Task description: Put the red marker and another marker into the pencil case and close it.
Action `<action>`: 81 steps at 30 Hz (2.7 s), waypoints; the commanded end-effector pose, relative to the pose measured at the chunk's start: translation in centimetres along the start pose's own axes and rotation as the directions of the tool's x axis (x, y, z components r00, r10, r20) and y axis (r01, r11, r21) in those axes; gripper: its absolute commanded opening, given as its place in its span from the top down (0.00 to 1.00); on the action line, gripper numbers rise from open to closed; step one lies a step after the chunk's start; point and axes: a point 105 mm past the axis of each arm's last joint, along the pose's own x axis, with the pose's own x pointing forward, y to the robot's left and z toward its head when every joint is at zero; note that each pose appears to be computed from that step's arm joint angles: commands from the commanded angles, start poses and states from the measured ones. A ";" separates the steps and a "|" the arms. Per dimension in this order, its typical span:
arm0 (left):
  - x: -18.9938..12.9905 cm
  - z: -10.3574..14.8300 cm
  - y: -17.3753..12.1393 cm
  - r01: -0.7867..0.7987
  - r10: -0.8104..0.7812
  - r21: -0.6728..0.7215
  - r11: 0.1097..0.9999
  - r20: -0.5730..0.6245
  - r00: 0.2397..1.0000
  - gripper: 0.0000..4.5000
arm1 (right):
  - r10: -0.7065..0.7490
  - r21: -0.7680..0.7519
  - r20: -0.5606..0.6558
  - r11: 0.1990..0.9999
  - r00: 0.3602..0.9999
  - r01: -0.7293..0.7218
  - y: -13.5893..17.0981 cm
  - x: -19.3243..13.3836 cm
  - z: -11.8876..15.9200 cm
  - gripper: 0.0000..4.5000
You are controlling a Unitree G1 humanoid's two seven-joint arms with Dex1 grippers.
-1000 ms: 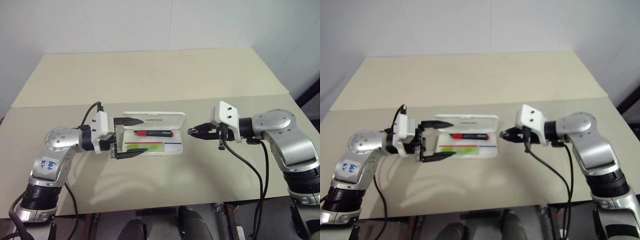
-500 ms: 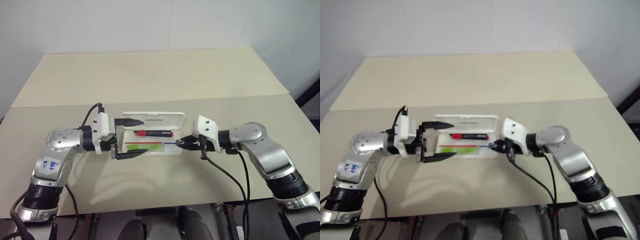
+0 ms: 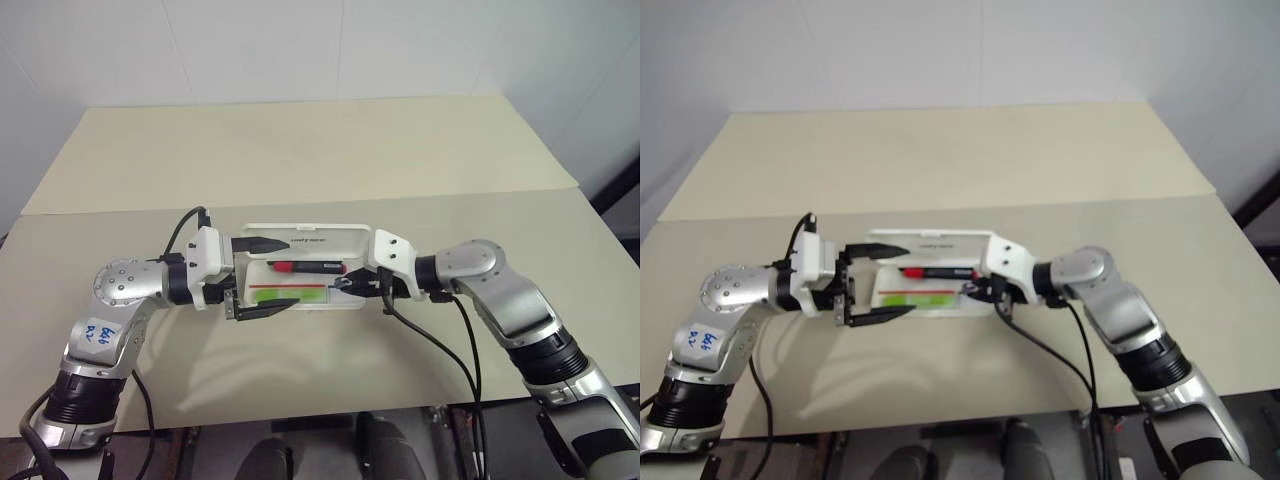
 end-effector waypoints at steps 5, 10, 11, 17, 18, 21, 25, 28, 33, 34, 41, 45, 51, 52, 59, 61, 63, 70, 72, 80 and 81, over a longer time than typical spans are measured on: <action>0.1 1.0 -0.3 -0.001 0.000 0.038 0.999 0.022 1.000 0.00 | 0.007 -0.044 0.033 0.999 0.999 -0.006 0.0 0.3 1.5 0.92; 0.2 1.0 -0.2 -0.003 0.002 0.042 0.999 0.024 1.000 0.00 | 0.012 -0.040 0.023 0.999 1.000 -0.011 0.1 0.6 1.2 0.92; 0.2 1.0 -0.2 -0.004 0.003 0.043 0.999 0.024 1.000 0.00 | 0.012 -0.042 0.020 0.999 1.000 -0.011 0.1 0.6 1.1 0.92; 0.3 1.0 -0.2 -0.006 0.005 0.044 0.999 0.026 1.000 0.00 | 0.012 -0.049 0.008 0.999 1.000 -0.011 0.1 0.5 0.7 0.53; 0.3 1.0 -0.2 -0.007 0.006 0.045 0.999 0.026 1.000 0.00 | 0.013 -0.051 0.009 0.999 1.000 -0.012 0.1 0.4 0.7 0.45; 0.3 1.0 -0.2 -0.007 0.006 0.045 0.999 0.027 1.000 0.00 | 0.013 -0.056 0.009 0.998 1.000 -0.013 0.1 0.3 0.7 0.22; 0.3 0.9 -0.3 -0.004 0.002 0.043 0.999 0.030 1.000 0.00 | 0.009 -0.060 0.013 0.998 1.000 -0.008 0.0 0.2 0.9 0.01; 0.3 1.0 -0.4 -0.002 0.000 0.041 0.999 0.031 1.000 0.00 | 0.011 -0.063 0.015 0.998 1.000 -0.010 0.1 -0.1 1.1 0.01; 0.2 1.0 -0.4 -0.003 0.001 0.036 0.999 0.032 0.999 0.00 | 0.016 -0.066 0.023 0.998 1.000 -0.014 0.3 -1.2 1.7 0.01; 0.1 1.0 -0.4 -0.005 0.004 0.034 0.999 0.031 1.000 0.00 | 0.015 -0.068 0.021 0.998 1.000 -0.013 0.4 -1.5 1.7 0.01; -0.4 1.1 -0.3 -0.025 0.025 0.026 0.999 0.026 0.999 0.00 | -0.006 -0.066 0.021 0.998 1.000 0.007 0.3 -3.7 2.1 0.01; -0.9 1.4 -0.1 -0.048 0.048 0.026 0.998 0.024 0.999 0.00 | -0.035 -0.053 0.053 0.998 0.998 0.038 -0.1 -4.7 2.9 0.01; -1.3 1.8 0.3 -0.094 0.094 0.027 0.995 0.015 0.995 0.00 | -0.096 -0.022 0.111 0.995 0.989 0.099 -0.9 -5.8 3.9 0.01; -1.4 1.9 0.4 -0.100 0.100 0.025 0.995 0.013 0.995 0.00 | -0.102 -0.017 0.112 0.994 0.988 0.104 -0.9 -5.8 3.9 0.01; -2.1 4.1 1.2 -0.184 0.183 0.043 0.982 0.037 0.982 0.00 | -0.155 0.010 0.117 0.988 0.981 0.155 -1.3 -6.5 3.6 0.01; -2.5 4.8 1.3 -0.205 0.203 0.042 0.978 0.045 0.978 0.00 | -0.168 0.015 0.129 0.986 0.977 0.168 -1.5 -6.8 3.7 0.01; -2.6 5.1 1.3 -0.214 0.212 0.038 0.976 0.047 0.976 0.00 | -0.172 0.017 0.133 0.985 0.976 0.171 -1.6 -7.0 3.8 0.01; -4.5 6.7 3.0 -0.336 0.335 0.009 0.942 0.077 0.939 0.00 | -0.216 0.036 0.197 0.976 0.956 0.213 -2.2 -7.6 4.4 0.01; -4.9 7.0 3.4 -0.363 0.361 0.010 0.932 0.079 0.929 0.00 | -0.223 0.039 0.197 0.975 0.955 0.219 -2.3 -7.7 4.3 0.01; -9.0 2.9 8.0 -0.571 0.550 -0.184 0.800 -0.155 0.820 0.09 | -0.247 0.040 0.196 0.969 0.949 0.244 -2.9 -7.8 4.1 0.00; -9.1 2.4 8.4 -0.582 0.558 -0.206 0.787 -0.167 0.813 0.14 | -0.247 0.039 0.197 0.969 0.949 0.244 -3.0 -7.8 4.1 0.00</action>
